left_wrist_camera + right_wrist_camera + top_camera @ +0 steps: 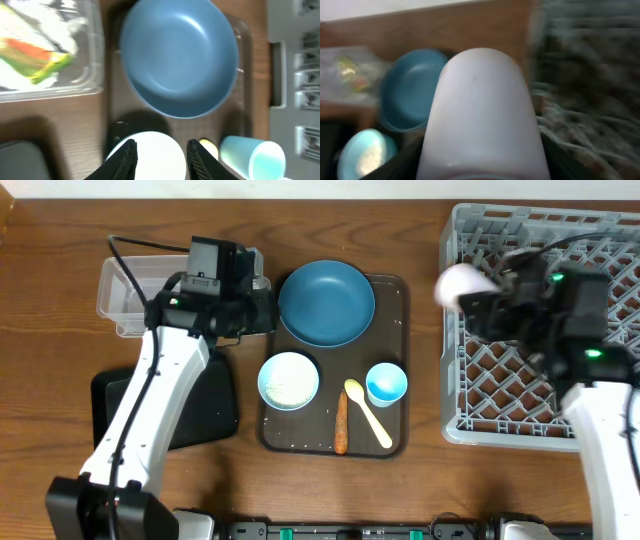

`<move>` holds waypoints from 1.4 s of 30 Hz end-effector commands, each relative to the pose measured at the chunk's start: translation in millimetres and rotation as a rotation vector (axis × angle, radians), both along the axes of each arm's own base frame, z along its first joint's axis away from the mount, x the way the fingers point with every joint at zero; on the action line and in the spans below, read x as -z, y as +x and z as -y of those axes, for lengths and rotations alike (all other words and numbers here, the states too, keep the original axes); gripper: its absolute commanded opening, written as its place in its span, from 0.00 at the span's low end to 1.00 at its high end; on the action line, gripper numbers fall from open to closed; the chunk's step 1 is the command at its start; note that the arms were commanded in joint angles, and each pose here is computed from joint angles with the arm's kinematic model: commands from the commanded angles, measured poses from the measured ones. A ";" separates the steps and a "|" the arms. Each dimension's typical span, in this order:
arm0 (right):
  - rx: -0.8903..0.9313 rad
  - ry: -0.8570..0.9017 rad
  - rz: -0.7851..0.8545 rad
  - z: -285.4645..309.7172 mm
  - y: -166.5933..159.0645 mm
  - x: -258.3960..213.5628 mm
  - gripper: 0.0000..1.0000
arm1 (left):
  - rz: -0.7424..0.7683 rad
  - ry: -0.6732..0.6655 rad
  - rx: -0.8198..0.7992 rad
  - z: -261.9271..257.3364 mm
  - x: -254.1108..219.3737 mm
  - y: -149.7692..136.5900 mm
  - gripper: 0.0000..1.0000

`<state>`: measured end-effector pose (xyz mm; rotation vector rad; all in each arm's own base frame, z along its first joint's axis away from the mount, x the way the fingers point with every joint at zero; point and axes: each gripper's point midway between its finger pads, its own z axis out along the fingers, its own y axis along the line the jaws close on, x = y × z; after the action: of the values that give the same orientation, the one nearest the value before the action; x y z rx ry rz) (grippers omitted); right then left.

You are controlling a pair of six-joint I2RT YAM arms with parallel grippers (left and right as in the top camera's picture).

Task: Sort waste into correct bins and load items into the dishwasher rack
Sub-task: 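Carry the pink cup with the right gripper and place it in the dish rack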

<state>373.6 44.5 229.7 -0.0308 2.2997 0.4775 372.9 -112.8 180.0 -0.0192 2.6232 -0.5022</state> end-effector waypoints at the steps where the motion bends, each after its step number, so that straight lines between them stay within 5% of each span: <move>1: 0.261 -0.227 -0.030 74.8 -4.2 -19.2 0.01 | 0.016 0.084 -0.028 -15.9 1.7 3.2 0.35; 10: 0.670 -0.322 -0.201 197.8 -48.3 -20.0 0.01 | 0.014 0.085 -0.028 -16.0 1.9 2.9 0.35; 20: 0.973 -0.222 -0.411 298.7 -93.4 16.1 0.01 | 0.009 0.085 -0.028 -16.1 2.5 1.8 0.35; 30: 1.039 -0.171 -0.552 344.9 -97.7 31.3 0.01 | 0.007 0.085 -0.028 -15.9 2.7 1.4 0.36; 42: 1.040 -0.158 -0.780 357.2 -106.7 102.8 0.01 | 0.001 0.086 -0.027 -16.1 3.5 0.1 0.35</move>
<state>270.1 -305.8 130.1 1.3477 2.6551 -0.2750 371.4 -100.3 175.0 -0.0289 2.6430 -0.3998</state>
